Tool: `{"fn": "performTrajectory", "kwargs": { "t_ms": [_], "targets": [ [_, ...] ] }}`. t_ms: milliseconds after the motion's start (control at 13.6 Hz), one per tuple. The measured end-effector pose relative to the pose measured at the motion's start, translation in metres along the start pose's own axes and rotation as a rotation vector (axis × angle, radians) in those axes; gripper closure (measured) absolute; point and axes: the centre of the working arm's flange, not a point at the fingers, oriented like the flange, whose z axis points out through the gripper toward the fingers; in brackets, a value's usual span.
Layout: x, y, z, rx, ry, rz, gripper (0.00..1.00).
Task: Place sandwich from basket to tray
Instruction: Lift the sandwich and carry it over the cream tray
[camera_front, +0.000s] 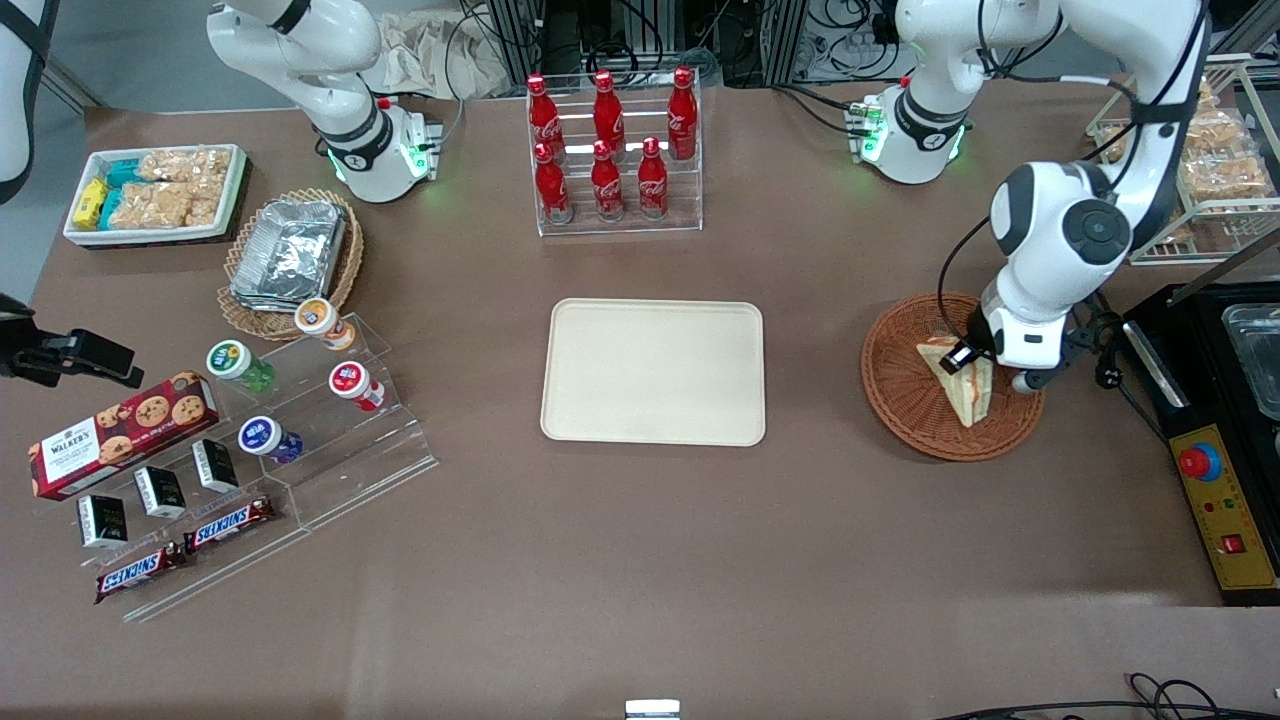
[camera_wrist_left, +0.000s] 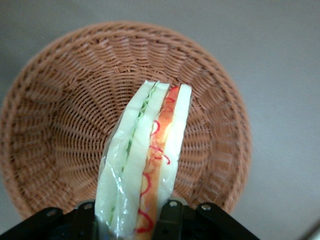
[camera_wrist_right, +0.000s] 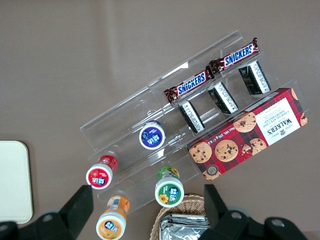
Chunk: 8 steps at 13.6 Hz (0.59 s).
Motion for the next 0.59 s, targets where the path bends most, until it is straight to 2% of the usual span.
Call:
{"fn": "performTrajectory", "kwargs": {
  "t_ms": [147, 295, 442, 589],
  "targets": [
    [0.003, 0.024, -0.063, 0.027, -0.018, 0.021, 0.76],
    [0.001, 0.051, -0.131, 0.039, -0.022, 0.024, 0.76],
    [-0.012, 0.081, -0.181, 0.024, -0.002, 0.046, 0.76],
    [-0.04, 0.113, -0.205, 0.005, 0.018, 0.106, 0.76]
  ]
}}
